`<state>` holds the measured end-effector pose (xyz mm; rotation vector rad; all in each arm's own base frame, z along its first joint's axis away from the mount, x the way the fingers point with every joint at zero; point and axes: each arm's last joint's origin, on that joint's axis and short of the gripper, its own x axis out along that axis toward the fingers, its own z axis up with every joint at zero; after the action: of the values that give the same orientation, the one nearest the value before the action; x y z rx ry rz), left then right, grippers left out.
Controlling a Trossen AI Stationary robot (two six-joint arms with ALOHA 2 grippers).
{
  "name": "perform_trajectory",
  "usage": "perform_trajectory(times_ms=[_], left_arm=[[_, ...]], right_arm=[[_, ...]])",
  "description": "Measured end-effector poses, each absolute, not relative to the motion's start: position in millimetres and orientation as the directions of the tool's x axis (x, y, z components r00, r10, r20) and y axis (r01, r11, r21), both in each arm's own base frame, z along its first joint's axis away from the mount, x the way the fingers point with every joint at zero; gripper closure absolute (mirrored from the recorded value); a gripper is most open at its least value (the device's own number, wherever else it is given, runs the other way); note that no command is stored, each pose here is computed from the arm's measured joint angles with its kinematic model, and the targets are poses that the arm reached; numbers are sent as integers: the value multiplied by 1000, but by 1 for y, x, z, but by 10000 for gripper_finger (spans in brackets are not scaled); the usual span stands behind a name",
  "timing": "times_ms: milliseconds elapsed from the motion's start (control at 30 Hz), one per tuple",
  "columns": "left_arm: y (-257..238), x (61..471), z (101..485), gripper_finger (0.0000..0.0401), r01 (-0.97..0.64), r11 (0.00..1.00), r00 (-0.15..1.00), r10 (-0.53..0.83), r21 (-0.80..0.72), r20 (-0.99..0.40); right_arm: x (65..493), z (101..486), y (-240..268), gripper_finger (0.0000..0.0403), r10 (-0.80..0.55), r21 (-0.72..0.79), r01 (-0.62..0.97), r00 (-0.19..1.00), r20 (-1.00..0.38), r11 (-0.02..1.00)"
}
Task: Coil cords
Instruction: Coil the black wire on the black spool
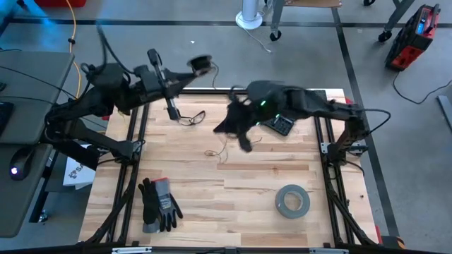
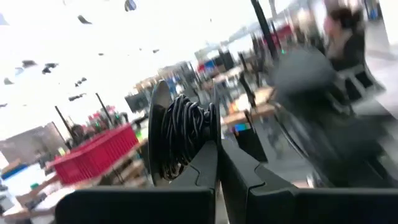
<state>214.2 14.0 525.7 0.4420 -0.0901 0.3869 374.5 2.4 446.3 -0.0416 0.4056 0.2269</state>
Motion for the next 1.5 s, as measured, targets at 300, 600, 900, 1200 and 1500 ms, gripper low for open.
perform_trajectory(times_ms=[300,600,900,1200,1500], left_arm=[[12,189,537,400,-340,911,929,288,234,232],[10,154,543,398,-230,971,940,239,-65,244],[9,160,546,397,-189,979,938,205,-83,280],[10,165,544,396,-197,979,940,205,-56,271],[10,172,543,396,-198,979,942,205,-54,264]], right_arm=[[372,434,6,403,15,-98,-76,858,-513,992],[341,489,3,402,-70,-154,36,974,-218,987],[354,485,-19,314,-136,-17,135,974,-180,991],[357,485,-22,246,-237,-78,227,958,-161,971],[363,480,-29,249,-271,-38,269,947,-172,963]])
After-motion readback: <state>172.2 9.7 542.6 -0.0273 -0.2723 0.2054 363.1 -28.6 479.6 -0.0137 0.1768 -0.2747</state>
